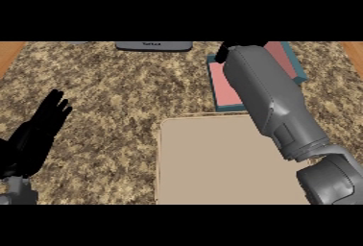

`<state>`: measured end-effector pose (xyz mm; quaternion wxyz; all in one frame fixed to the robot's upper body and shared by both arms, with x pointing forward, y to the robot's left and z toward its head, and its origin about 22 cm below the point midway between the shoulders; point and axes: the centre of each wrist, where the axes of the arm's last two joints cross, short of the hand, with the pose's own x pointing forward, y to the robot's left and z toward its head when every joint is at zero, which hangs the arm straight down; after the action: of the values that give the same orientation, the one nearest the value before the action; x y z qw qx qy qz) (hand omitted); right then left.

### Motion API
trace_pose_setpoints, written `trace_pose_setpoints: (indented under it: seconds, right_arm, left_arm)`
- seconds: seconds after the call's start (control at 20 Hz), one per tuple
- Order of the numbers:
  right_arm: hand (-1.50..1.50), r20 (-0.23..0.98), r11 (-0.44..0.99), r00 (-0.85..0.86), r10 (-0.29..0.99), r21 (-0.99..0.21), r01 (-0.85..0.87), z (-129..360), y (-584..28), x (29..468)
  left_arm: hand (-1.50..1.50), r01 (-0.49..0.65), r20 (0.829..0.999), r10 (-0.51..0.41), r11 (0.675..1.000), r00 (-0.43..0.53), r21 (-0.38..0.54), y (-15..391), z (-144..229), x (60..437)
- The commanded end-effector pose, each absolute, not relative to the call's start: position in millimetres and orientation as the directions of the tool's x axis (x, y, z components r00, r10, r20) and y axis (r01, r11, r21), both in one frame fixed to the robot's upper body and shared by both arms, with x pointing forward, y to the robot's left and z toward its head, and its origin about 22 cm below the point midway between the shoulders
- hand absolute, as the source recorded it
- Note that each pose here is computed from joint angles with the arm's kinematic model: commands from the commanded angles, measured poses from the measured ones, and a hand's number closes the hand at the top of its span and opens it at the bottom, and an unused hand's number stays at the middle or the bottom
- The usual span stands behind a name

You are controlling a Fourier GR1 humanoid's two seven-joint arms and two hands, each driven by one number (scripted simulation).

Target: Pick the bell pepper from the tray and place it in the cardboard box

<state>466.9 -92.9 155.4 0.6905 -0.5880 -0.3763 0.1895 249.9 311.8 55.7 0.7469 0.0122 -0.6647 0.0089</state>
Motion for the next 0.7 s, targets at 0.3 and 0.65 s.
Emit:
trace_pose_setpoints:
  seconds: [0.3, 0.65]
  right_arm:
    - [-1.5, 0.564, 0.353, 0.502, 0.655, -0.817, 0.457, 138.6, -96.8, 459.3]
    - [-1.5, 0.846, 0.439, 0.306, 0.436, -0.497, 0.748, 160.1, -94.7, 452.5]
  left_arm:
    - [0.0, -0.039, 0.993, 0.004, 0.999, 0.116, 0.0, 307.9, 45.0, 242.8]
    - [0.0, -0.07, 0.99, 0.014, 0.998, 0.138, -0.004, 324.4, 49.6, 239.7]
